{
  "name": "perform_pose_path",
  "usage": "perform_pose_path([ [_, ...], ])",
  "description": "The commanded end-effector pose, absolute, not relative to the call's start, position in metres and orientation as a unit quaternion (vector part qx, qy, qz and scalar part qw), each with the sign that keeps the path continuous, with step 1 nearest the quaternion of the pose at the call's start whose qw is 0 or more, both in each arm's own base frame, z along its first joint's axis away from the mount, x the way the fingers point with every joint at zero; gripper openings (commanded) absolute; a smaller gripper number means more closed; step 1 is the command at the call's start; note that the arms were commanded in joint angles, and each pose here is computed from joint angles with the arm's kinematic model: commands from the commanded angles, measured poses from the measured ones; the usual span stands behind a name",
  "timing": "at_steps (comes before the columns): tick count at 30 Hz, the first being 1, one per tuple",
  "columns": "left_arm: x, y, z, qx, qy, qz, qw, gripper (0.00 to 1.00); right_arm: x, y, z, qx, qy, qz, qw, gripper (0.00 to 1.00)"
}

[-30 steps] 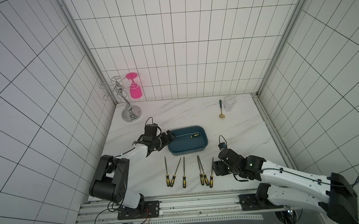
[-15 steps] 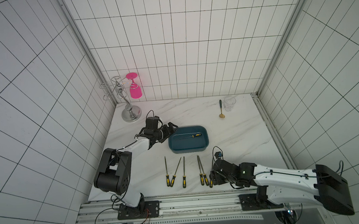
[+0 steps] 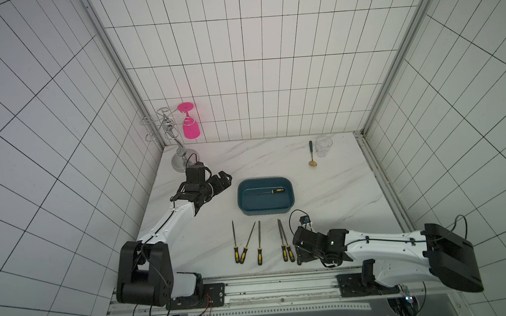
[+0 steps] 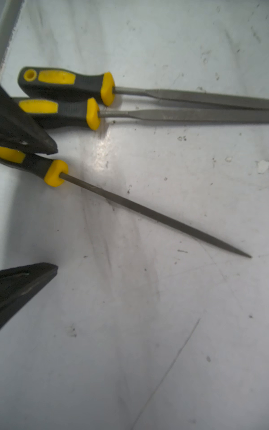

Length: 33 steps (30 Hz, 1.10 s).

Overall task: Put the file tool into the storage box
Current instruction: Pick up the file tool from the center of the board.

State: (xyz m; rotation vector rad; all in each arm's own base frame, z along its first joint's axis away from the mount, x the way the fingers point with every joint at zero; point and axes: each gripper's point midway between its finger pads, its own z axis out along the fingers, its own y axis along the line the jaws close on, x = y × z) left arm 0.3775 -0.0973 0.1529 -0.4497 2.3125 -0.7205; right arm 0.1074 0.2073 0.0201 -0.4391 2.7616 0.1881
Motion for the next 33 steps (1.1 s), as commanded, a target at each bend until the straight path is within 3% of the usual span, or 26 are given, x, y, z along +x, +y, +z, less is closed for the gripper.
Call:
perform_pose_path([
  [1, 0.364, -0.088, 0.153, -0.169, 0.893, -0.247, 0.336, 0.98, 0.108, 0.186, 0.024, -0.169, 0.972, -0.013, 0.160, 0.76],
  [7, 0.350, -0.080, 0.175, -0.169, 0.887, -0.234, 0.361, 0.98, 0.114, 0.160, 0.034, -0.161, 0.969, -0.062, 0.175, 0.76],
  [16, 0.332, -0.075, 0.189, -0.173, 0.876, -0.232, 0.386, 0.98, 0.099, 0.179, 0.052, -0.160, 0.970, 0.058, 0.176, 0.71],
  [26, 0.318, -0.082, 0.170, -0.169, 0.883, -0.226, 0.375, 0.98, 0.094, 0.180, 0.029, -0.189, 0.970, 0.012, 0.153, 0.69],
  [33, 0.311, -0.084, 0.158, -0.174, 0.883, -0.219, 0.377, 0.98, 0.089, 0.181, 0.014, -0.202, 0.969, -0.010, 0.140, 0.61],
])
